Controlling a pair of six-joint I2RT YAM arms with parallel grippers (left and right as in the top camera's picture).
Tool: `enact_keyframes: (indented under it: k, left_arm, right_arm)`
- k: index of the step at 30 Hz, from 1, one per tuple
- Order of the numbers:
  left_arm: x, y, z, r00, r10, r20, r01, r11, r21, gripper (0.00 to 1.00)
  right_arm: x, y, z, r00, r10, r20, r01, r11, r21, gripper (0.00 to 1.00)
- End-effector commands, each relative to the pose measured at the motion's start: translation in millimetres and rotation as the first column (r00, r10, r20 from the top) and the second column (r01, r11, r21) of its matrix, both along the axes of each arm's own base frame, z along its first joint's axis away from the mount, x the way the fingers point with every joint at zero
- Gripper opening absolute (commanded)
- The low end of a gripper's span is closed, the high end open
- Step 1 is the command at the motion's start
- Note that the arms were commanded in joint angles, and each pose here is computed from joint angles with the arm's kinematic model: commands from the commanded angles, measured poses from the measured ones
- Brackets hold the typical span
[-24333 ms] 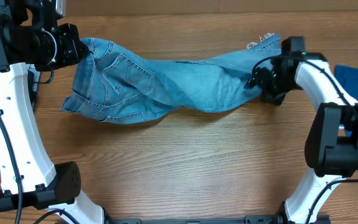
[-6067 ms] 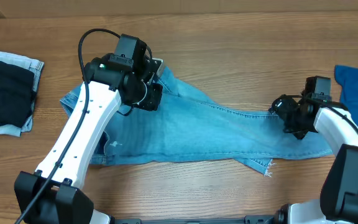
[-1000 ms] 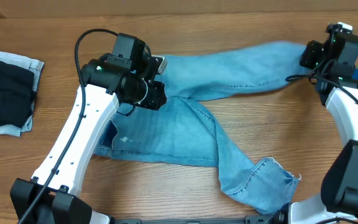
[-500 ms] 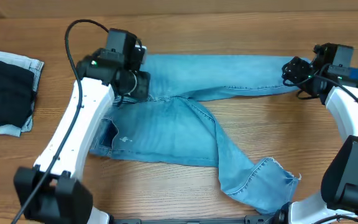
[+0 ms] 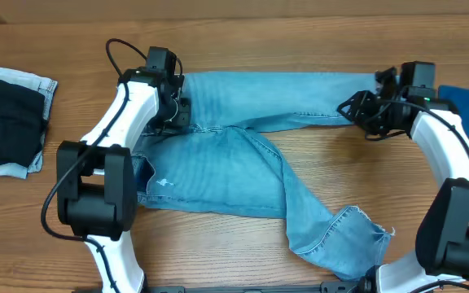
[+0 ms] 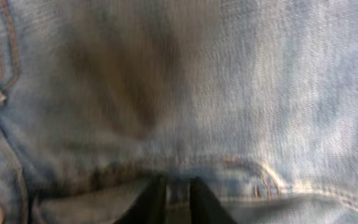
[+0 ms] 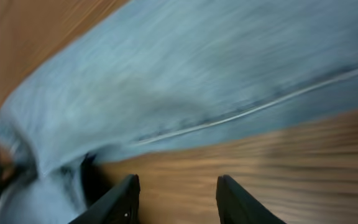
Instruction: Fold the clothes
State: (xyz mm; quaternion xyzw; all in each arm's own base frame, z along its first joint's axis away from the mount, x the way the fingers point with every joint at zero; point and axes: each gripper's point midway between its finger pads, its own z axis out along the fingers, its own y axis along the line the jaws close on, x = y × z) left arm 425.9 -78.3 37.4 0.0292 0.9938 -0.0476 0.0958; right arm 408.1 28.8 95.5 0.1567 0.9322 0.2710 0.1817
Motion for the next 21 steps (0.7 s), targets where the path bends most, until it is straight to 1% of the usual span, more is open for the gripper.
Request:
enact_keyframes:
  k: [1, 5, 7, 9, 11, 13, 15, 16, 17, 19, 21]
  left_arm:
    - [20.5, 5.8, -28.7, 1.0, 0.02, 0.018, -0.02, 1.0, -0.011, 0.13]
    - [31.0, 12.5, -64.0, 0.999, 0.036, 0.014, -0.036, 0.999, -0.001, 0.08]
    - [39.0, 23.8, -74.9, 0.997, 0.072, 0.033, -0.073, 0.997, 0.026, 0.07]
    - [50.5, 44.0, -85.5, 0.986, 0.151, 0.068, -0.155, 0.987, 0.05, 0.05]
    - [65.7, 69.9, -93.3, 0.963, 0.244, 0.113, -0.249, 0.968, 0.029, 0.04]
    - [82.1, 102.6, -93.3, 0.923, 0.348, 0.166, -0.351, 0.936, -0.012, 0.04]
    - [95.6, 140.1, -86.0, 0.877, 0.426, 0.223, -0.428, 0.903, -0.04, 0.04]
    - [101.8, 160.5, -78.4, 0.854, 0.458, 0.247, -0.459, 0.887, -0.057, 0.04]
    - [108.4, 181.2, -68.1, 0.831, 0.488, 0.265, -0.483, 0.871, -0.09, 0.04]
    - [113.8, 200.2, -56.4, 0.814, 0.512, 0.275, -0.496, 0.858, -0.131, 0.04]
    - [116.0, 203.4, -49.6, 0.821, 0.504, 0.269, -0.475, 0.863, -0.17, 0.04]
  right_arm:
    - [-6.3, 38.8, 20.3, 0.984, 0.166, 0.07, -0.172, 0.982, 0.08, 0.44]
    - [-13.8, 55.5, 32.7, 0.966, 0.236, 0.107, -0.243, 0.968, 0.057, 0.44]
    - [-14.3, 58.0, 41.5, 0.96, 0.247, 0.135, -0.255, 0.966, 0.046, 0.44]
    - [-14.3, 58.0, 50.3, 0.956, 0.247, 0.16, -0.256, 0.966, 0.038, 0.44]
    - [-14.7, 57.8, 56.2, 0.953, 0.247, 0.175, -0.256, 0.966, 0.032, 0.43]
    - [-13.4, 52.9, 54.6, 0.958, 0.233, 0.168, -0.237, 0.972, 0.003, 0.43]
    - [-11.1, 41.2, 47.4, 0.975, 0.181, 0.132, -0.176, 0.983, -0.047, 0.4]
    - [-9.0, 29.3, 41.3, 0.988, 0.115, 0.099, -0.106, 0.99, -0.091, 0.4]
    - [-5.7, 9.7, 33.9, 0.998, 0.012, 0.065, 0.0, 0.986, -0.166, 0.43]
    - [-1.7, -11.3, 29.8, 0.993, -0.102, 0.056, 0.113, 0.964, -0.241, 0.48]
    - [3.9, -23.0, 29.4, 0.985, -0.156, 0.076, 0.172, 0.944, -0.283, 0.52]
